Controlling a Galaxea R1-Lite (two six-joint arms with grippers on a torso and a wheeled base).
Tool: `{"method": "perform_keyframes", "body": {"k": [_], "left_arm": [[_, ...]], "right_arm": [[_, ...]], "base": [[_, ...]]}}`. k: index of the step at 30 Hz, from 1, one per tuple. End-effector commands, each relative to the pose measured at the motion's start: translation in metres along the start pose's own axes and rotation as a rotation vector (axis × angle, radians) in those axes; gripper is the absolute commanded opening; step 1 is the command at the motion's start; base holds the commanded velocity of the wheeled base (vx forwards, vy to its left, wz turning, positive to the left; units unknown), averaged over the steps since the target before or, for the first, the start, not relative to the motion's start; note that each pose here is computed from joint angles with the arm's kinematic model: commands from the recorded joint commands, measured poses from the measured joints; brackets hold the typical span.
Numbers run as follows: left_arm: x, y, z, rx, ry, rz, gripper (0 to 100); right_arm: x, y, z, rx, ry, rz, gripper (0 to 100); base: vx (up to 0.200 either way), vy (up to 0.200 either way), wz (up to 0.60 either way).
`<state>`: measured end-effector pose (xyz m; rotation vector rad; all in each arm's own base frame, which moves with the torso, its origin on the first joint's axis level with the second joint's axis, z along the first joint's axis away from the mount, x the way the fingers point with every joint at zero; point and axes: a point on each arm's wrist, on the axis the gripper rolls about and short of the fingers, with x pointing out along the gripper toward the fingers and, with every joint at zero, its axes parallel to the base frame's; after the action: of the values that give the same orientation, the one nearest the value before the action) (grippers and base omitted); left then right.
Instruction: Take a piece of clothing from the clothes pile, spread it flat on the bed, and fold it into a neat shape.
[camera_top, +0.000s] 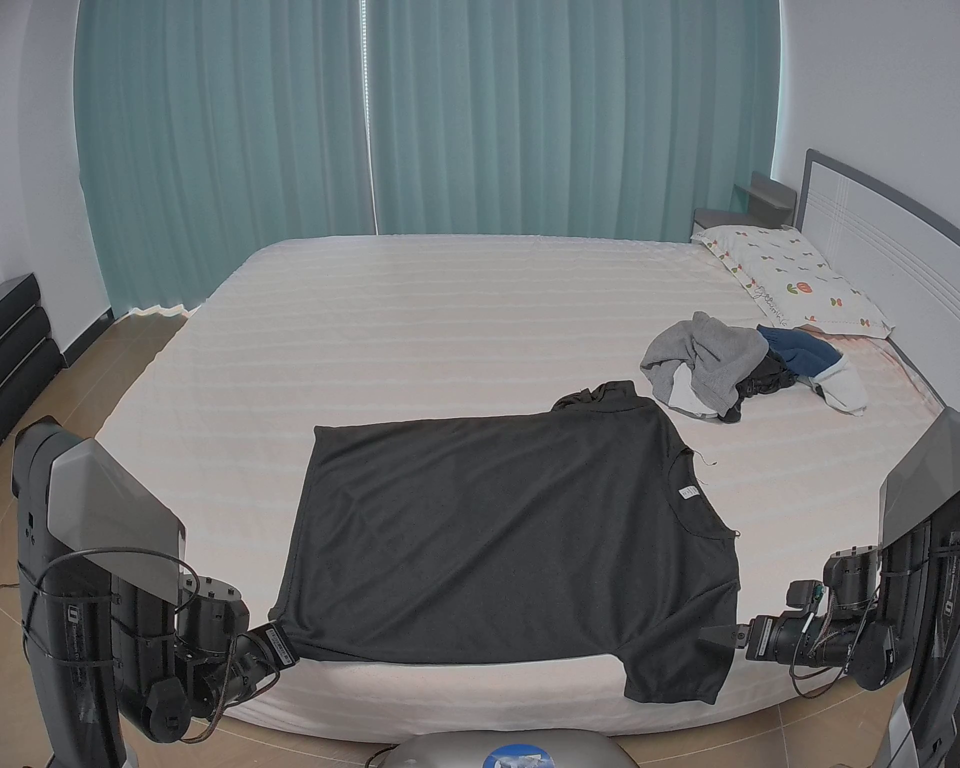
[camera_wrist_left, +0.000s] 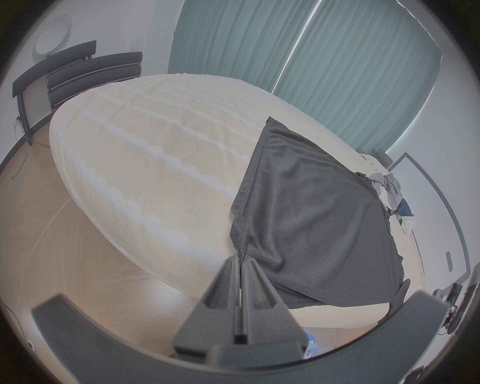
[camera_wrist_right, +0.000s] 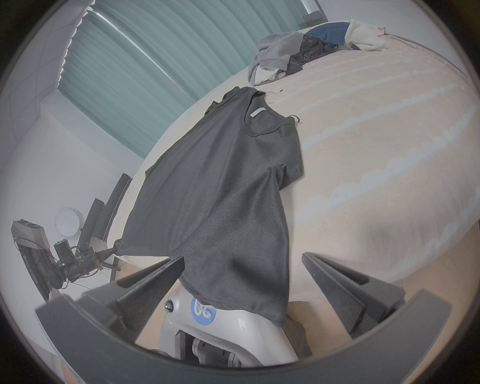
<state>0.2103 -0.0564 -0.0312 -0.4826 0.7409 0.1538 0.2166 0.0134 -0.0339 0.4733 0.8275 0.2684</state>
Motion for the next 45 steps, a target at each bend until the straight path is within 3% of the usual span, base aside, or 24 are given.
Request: {"method": "perform_keyframes", "body": {"k": [1, 15, 16, 29, 45], "left_arm": [[-0.001, 0.001, -0.001, 0.002, 0.008, 0.006, 0], [0.000, 0.001, -0.001, 0.001, 0.007, 0.007, 0], [0.000, 0.001, -0.001, 0.001, 0.007, 0.007, 0], [-0.001, 0.002, 0.000, 0.000, 0.004, 0.010, 0], [-0.003, 0.006, 0.002, 0.035, 0.003, 0.030, 0]], "right_arm": [[-0.001, 0.000, -0.005, 0.006, 0.022, 0.007, 100], [0.006, 0.001, -0.005, 0.000, 0.031, 0.018, 100], [0.005, 0.001, -0.005, -0.005, 0.030, 0.014, 0], [-0.006, 0.000, -0.001, 0.001, -0.010, -0.071, 0], [-0.045, 0.010, 0.000, -0.084, 0.073, -0.137, 0]], "base": [[0.000, 0.000, 0.00], [0.000, 0.000, 0.00], [0.000, 0.000, 0.00], [0.000, 0.000, 0.00], [0.000, 0.000, 0.00]]}}
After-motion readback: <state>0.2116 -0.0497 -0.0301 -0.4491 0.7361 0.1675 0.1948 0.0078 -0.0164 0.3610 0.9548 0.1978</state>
